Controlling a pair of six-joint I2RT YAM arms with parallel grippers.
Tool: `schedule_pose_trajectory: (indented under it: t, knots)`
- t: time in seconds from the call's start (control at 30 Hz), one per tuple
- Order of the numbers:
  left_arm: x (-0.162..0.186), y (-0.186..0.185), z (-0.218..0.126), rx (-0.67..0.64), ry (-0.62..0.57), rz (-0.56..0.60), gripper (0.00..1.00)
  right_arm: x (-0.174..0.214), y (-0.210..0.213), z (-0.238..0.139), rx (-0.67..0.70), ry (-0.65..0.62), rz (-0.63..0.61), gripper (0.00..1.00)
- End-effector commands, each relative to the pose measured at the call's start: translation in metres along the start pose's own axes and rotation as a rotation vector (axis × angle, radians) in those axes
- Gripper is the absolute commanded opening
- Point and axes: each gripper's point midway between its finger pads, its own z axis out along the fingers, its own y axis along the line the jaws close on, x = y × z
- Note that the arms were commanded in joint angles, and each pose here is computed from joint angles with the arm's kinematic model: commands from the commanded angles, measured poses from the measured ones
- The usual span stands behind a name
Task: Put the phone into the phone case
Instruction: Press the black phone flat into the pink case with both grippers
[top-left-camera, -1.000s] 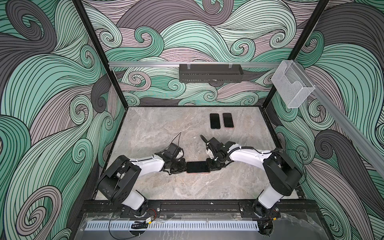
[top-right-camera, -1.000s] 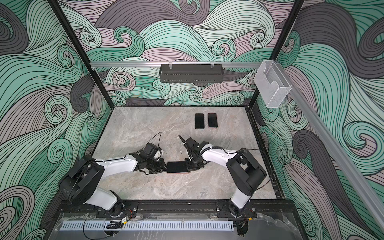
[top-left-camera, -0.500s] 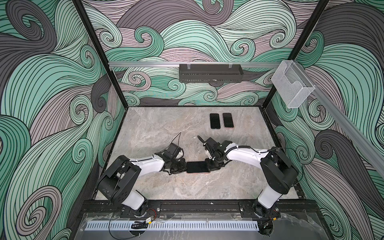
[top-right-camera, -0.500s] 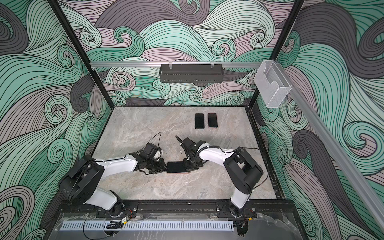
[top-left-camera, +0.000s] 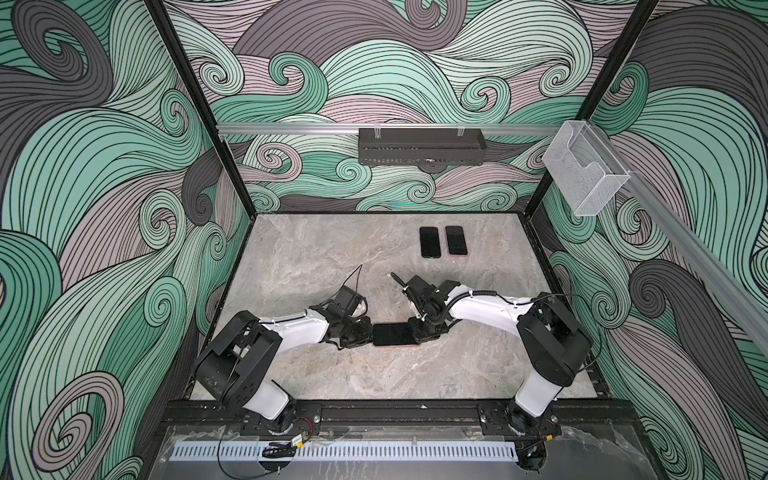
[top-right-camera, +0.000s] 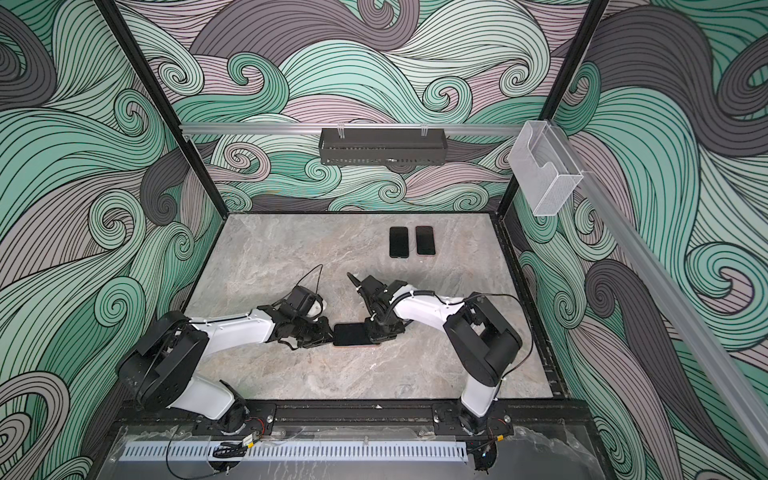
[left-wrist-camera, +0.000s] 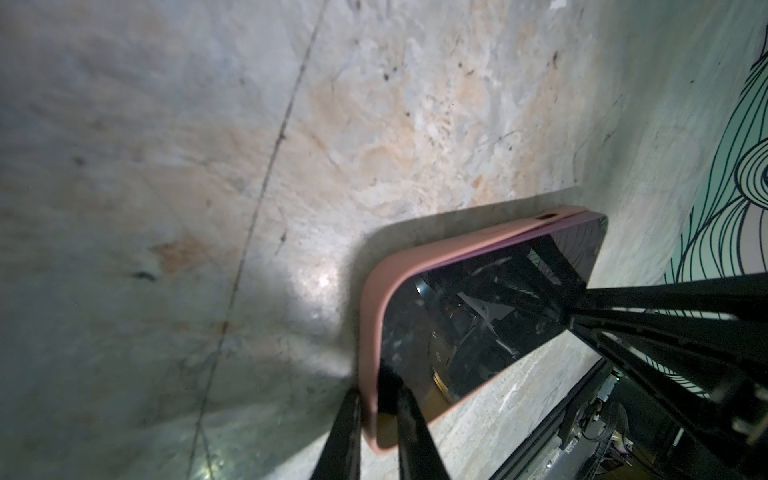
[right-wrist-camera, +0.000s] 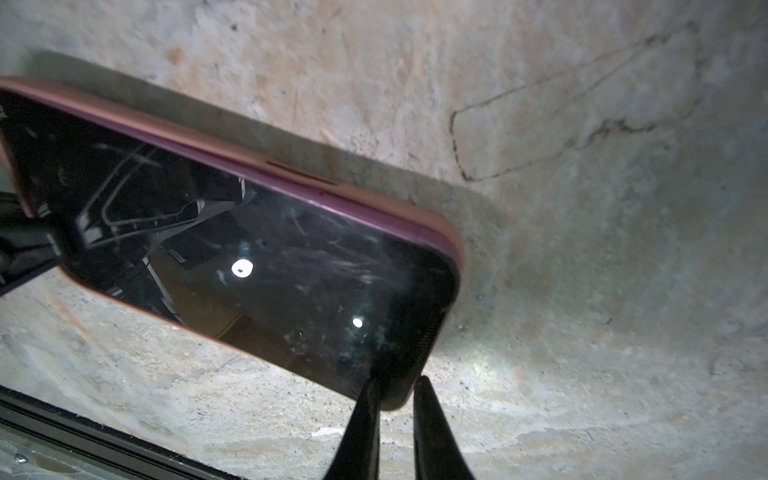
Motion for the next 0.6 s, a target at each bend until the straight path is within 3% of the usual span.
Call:
schedule_pose_trajectory:
  t: [0.0, 0.57]
  knots:
    - [0.001, -0.018, 0.003, 0.059, 0.006, 0.036, 0.17, 0.038, 0.007, 0.07, 0.002, 0.152, -0.075, 0.15]
    - [0.0, -0.017, 0.0, 0.054, -0.015, 0.026, 0.17, 0.046, -0.013, 0.086, 0.1, 0.182, -0.048, 0.15]
